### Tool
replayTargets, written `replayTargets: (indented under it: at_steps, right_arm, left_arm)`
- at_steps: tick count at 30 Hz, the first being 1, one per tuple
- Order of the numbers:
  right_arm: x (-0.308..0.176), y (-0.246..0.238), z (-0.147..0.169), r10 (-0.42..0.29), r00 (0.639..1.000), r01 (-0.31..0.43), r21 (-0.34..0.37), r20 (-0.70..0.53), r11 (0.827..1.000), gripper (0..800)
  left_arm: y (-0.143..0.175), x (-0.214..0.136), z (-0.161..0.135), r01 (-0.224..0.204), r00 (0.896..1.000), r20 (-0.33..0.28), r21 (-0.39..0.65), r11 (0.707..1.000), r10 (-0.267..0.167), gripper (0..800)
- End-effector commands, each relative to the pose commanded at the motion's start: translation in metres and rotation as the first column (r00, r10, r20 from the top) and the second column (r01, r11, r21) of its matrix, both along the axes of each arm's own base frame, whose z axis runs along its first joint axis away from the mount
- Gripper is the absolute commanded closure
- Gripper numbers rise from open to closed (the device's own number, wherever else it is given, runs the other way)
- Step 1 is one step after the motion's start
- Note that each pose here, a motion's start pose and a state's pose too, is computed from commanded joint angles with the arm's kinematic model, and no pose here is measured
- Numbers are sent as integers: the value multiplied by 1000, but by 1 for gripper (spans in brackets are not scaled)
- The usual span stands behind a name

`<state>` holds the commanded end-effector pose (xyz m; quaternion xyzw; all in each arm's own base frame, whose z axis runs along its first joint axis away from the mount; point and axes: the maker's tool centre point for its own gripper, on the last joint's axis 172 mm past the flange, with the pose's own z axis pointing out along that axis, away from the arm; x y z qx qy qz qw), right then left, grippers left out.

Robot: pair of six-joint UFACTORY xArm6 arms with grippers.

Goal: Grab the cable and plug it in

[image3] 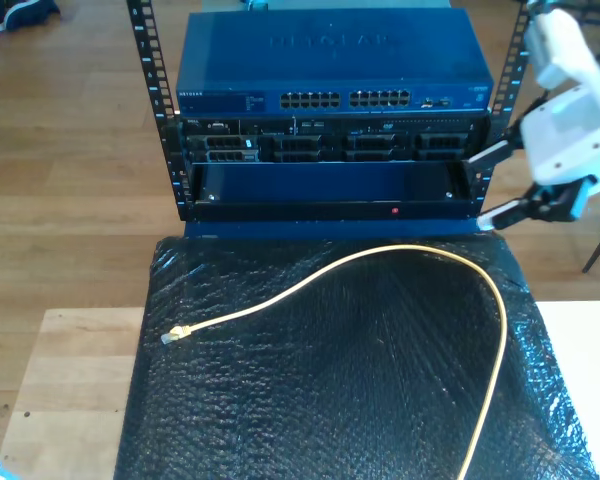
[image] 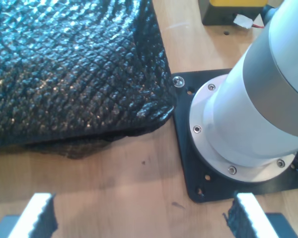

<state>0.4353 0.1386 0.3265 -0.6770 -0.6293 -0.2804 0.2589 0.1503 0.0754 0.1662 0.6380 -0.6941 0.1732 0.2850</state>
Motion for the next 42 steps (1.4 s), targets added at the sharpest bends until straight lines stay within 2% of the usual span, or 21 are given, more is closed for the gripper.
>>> replayTargets:
  at_steps: [6,18,26,32,35,38,42]
  right_arm:
    - [2,24,-4,16,1000,-16,-11,-2,1000,8]
    - [-1,82,-24,105,994,-105,-32,4,994,8]
    - [-5,121,-38,171,985,-171,-43,-1,984,8]
    - [-10,145,-52,219,976,-220,-48,-20,974,8]
    - [-9,150,-55,226,974,-226,-50,-22,973,8]
    - [-8,154,-64,238,971,-238,-77,-16,968,8]
    - [-8,159,-78,239,971,-240,-132,-28,962,9]
  left_arm:
    - [-7,6,1,-8,1000,-22,4,1000,8,0]
    - [-15,13,2,-26,999,-37,4,1000,26,0]
    - [-17,13,1,-23,999,-43,3,1000,23,0]
    - [-20,16,2,-37,999,-39,-4,999,37,0]
    - [-21,17,2,-34,998,-45,-3,999,34,0]
    - [-21,18,2,-48,997,-54,5,999,48,0]
    - [-24,20,2,-41,997,-63,17,999,42,0]
